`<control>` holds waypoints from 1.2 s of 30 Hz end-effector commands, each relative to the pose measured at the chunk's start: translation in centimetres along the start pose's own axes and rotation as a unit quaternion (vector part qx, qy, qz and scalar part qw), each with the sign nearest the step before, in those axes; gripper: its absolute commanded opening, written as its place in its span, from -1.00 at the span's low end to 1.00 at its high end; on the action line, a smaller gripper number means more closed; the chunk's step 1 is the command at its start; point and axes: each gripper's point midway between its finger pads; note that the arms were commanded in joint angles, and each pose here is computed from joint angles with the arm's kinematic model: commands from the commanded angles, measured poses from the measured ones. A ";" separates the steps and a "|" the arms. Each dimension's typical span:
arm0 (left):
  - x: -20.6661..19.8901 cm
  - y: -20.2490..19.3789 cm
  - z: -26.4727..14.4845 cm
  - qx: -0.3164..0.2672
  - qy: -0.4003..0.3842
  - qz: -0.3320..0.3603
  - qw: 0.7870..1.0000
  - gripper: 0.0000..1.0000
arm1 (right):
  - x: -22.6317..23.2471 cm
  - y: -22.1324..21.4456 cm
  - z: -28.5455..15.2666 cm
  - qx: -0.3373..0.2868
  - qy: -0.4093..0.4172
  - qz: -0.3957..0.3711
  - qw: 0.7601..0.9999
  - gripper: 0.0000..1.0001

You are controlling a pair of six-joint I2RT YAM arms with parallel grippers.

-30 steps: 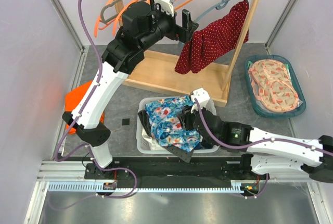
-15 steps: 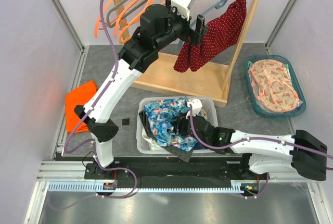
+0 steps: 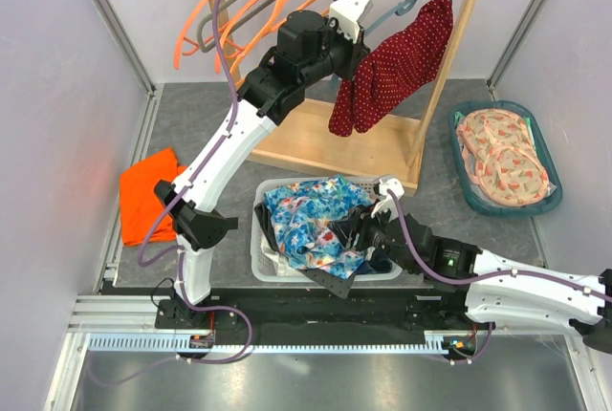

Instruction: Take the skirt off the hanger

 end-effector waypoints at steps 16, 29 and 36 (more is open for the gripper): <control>3.3 15.3 -11.4 -0.178 0.068 0.000 0.982 -0.97 | 3.7 9.2 -2.6 -0.089 -0.004 -0.052 0.995 0.48; 3.1 12.7 -15.1 -0.123 0.070 -0.010 0.990 -0.96 | 8.3 19.4 -2.5 -0.176 -0.073 -0.168 0.967 0.96; 2.2 12.6 -18.1 -0.116 0.051 -0.022 0.992 -0.97 | 9.2 20.8 2.3 -0.186 -0.151 -0.273 0.931 0.96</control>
Point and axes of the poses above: each gripper's point midway between its finger pads, its own z axis out along the fingers, its own x axis along the line the jaws close on, y = z × x, and after that the axes turned 8 degrees about z, right-handed
